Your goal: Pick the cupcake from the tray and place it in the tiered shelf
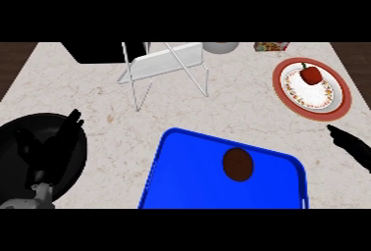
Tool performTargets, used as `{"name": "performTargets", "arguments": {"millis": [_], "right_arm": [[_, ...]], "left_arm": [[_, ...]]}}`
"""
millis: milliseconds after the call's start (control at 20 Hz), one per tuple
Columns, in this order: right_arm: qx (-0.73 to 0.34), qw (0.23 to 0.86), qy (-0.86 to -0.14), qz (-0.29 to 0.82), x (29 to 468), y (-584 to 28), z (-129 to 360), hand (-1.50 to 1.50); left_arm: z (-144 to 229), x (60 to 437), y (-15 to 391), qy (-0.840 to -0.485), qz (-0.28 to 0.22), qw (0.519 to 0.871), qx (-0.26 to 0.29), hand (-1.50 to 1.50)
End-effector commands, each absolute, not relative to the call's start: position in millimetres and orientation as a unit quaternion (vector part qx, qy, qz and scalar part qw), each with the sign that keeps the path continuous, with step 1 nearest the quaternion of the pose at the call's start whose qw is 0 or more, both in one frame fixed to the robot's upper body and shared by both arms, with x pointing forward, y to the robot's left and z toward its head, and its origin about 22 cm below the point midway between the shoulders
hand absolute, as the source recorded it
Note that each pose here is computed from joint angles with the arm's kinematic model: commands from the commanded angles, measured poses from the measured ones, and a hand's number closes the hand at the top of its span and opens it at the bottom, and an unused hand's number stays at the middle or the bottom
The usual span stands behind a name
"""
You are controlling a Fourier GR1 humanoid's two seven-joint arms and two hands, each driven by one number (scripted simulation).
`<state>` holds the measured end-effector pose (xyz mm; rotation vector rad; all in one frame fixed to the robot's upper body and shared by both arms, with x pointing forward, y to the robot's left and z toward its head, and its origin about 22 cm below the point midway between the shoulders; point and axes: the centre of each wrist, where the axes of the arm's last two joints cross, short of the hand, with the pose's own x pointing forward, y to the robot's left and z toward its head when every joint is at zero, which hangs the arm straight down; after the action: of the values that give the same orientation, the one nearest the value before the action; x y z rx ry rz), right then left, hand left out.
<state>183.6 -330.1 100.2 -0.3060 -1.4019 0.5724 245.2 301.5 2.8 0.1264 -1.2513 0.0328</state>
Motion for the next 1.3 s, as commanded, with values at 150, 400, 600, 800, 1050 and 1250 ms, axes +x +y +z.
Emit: {"name": "performTargets", "arguments": {"millis": [150, 400, 600, 800, 1050, 1250], "right_arm": [[-0.204, 0.741, -0.581, 0.268, 181, -277, 143, -1.5], [-0.26, 0.756, -0.537, 0.268, 198, -254, 136, -1.5], [-0.266, 0.777, -0.501, 0.273, 214, -230, 129, -1.5], [-0.264, 0.78, -0.464, 0.325, 205, -194, 119, -1.5], [-0.28, 0.781, -0.439, 0.346, 221, -172, 107, -1.5], [-0.296, 0.788, -0.428, 0.329, 225, -172, 94, -1.5]], "left_arm": [[-18, 240, 297, -0.535, 0.019, 0.844, 0.049, 0.0], [-21, 246, 283, -0.539, 0.018, 0.842, 0.026, 0.0], [-26, 248, 284, -0.529, 0.017, 0.847, 0.042, 0.0], [-25, 248, 302, -0.534, 0.015, 0.844, 0.043, 0.0], [-19, 250, 286, -0.529, 0.016, 0.848, 0.04, 0.0], [-28, 243, 294, -0.525, 0.025, 0.85, 0.045, 0.0]]}}
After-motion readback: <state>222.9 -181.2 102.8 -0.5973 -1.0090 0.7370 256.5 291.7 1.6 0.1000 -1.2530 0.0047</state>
